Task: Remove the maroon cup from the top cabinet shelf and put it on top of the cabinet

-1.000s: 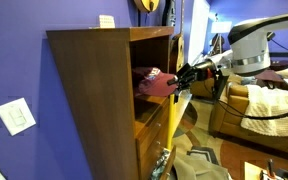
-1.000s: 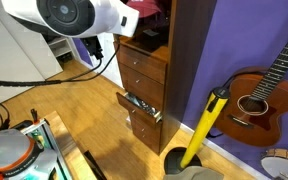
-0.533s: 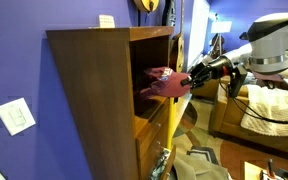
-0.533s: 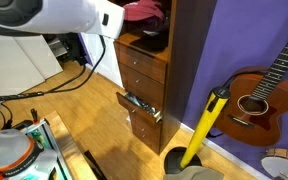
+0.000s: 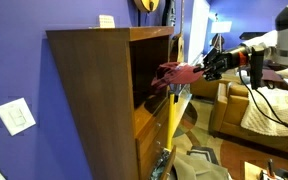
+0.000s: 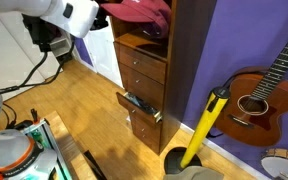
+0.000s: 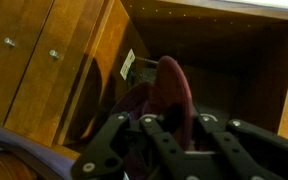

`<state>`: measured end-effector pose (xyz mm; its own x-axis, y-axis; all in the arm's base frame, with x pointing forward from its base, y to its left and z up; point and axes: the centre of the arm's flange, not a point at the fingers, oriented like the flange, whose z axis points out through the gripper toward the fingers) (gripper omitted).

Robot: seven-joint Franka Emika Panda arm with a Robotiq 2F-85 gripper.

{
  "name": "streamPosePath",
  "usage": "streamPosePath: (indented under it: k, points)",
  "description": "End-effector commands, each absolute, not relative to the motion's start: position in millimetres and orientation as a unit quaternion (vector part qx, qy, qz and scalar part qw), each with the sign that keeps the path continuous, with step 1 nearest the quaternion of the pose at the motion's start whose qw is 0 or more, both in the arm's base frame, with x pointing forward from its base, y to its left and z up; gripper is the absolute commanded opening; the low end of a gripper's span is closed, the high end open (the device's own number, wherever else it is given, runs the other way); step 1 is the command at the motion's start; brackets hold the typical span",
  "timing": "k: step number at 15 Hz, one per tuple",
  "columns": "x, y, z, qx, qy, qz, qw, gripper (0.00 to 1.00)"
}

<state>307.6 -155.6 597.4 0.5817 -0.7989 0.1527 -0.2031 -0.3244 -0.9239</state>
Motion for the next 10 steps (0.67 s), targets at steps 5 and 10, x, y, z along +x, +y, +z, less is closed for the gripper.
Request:
streamPosePath:
  k: [5, 10]
  points:
    - [296.0, -158.0, 592.4, -0.741, 0.365, -0.292, 0.482, 0.09]
    - [281.6, -176.9, 615.9, -0.721, 0.399, -0.332, 0.459, 0.02]
